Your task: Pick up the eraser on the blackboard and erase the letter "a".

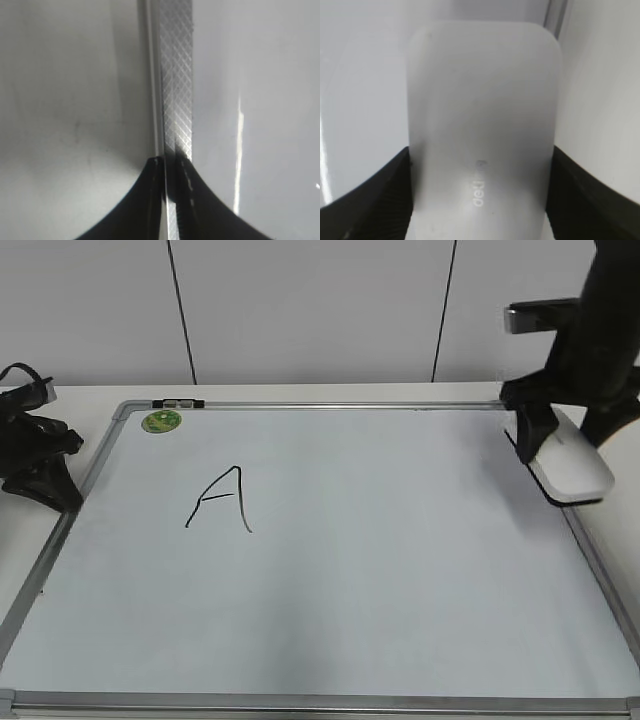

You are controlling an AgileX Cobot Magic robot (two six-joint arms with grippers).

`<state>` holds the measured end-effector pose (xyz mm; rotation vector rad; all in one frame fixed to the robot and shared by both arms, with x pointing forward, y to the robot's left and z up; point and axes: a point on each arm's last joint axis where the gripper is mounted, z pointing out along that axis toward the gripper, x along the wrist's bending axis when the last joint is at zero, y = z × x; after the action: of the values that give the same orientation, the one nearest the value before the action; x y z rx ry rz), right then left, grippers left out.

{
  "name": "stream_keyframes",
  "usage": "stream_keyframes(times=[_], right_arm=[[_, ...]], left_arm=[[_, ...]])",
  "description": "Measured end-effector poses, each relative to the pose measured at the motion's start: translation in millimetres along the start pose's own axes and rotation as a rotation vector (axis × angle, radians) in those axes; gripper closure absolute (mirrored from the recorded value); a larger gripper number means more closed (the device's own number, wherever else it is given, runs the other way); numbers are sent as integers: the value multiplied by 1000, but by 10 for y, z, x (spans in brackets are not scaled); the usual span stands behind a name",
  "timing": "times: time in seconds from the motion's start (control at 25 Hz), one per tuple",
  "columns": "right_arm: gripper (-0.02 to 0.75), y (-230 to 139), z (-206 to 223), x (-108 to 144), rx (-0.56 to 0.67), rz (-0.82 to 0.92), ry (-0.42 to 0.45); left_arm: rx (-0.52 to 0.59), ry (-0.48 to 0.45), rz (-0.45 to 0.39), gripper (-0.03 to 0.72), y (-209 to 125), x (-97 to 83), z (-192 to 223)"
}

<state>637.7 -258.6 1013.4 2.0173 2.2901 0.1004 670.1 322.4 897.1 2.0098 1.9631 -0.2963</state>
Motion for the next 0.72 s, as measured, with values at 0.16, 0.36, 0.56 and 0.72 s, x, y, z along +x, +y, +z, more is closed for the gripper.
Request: stream_keyframes(times=[0.16,0.36,0.56,0.72], right_arm=[[210,-171,140,-120,21,75,38],[210,-195,247,-202,-12,120,60],[210,-125,391,-240,-17,131,60],[210,-12,536,-248,-7,133,62]], left_arm=[[0,0,0,653,0,0,0],[0,0,0,653,0,0,0],[0,0,0,652,0,0,0],[0,-1,0,652,0,0,0]])
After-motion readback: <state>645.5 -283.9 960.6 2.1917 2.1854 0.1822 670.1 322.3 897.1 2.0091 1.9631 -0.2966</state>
